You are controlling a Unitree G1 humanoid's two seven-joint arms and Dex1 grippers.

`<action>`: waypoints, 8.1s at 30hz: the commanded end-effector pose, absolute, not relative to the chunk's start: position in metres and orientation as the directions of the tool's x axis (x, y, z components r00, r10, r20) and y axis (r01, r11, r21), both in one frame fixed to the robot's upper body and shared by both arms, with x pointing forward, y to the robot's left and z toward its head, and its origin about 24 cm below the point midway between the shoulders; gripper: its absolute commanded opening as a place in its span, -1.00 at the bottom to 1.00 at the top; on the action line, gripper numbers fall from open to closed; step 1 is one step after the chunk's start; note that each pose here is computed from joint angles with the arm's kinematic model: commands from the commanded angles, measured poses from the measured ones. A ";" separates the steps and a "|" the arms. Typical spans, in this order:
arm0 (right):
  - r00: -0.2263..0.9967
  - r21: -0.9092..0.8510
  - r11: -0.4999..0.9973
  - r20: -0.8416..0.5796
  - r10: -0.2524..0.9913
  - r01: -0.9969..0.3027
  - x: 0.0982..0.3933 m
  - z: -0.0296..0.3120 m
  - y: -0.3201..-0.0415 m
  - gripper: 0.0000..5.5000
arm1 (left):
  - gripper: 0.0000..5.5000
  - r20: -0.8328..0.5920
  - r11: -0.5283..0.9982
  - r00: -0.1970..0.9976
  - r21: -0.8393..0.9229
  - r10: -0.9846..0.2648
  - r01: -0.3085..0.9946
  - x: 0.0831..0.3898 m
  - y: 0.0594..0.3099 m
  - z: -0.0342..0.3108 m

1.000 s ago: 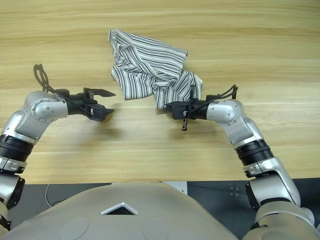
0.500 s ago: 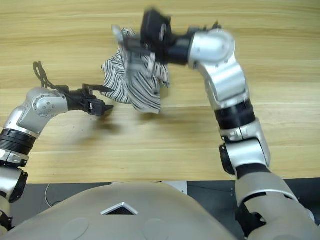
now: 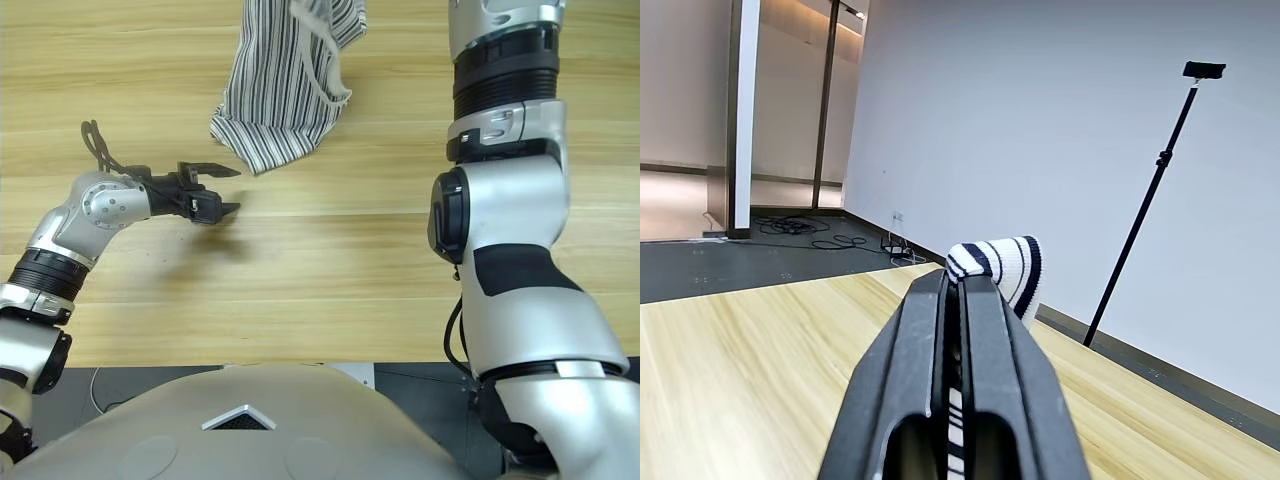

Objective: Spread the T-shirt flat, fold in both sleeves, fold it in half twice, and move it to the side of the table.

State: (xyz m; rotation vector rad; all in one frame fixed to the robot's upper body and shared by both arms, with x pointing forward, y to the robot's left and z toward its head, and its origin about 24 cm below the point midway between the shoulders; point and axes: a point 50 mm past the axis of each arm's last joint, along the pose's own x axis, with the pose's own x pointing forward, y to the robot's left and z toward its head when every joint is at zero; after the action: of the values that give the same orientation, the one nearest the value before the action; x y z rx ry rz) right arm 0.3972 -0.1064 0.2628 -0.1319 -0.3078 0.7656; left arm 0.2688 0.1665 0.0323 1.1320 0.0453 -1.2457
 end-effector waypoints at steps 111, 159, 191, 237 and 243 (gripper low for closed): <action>0.532 -0.351 0.407 -0.652 0.540 -0.843 0.367 0.041 -0.066 -0.55 | 0.39 -0.878 -0.669 0.019 0.378 -0.478 0.641 0.166 0.238 0.004; -0.147 0.209 -0.107 -0.183 0.972 -0.972 0.269 0.077 -0.127 -0.55 | 0.39 -0.459 -0.096 0.285 0.646 -0.841 0.758 0.237 0.182 0.158; -0.223 0.237 -0.040 -0.824 0.522 -0.971 0.241 -0.018 -0.181 -0.55 | 0.39 -0.639 0.156 0.762 0.746 -0.104 0.647 0.336 0.274 0.031; 0.000 -0.120 -0.105 -0.660 0.752 -0.987 0.236 0.115 -0.179 -0.55 | 0.58 -0.603 0.661 0.439 -0.203 -0.666 0.723 0.166 0.394 0.095; -0.007 -0.108 -0.104 -0.663 0.749 -0.989 0.235 0.111 -0.179 -0.55 | 0.58 -0.623 0.703 0.462 -0.209 -0.631 0.679 0.169 0.395 0.071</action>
State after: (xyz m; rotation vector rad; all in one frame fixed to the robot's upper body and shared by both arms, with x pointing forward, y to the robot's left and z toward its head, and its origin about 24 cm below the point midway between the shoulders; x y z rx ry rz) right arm 0.2344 -0.1802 0.1105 -0.6859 0.4636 1.5554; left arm 0.1658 0.3990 0.0789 0.0795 0.7297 -0.8094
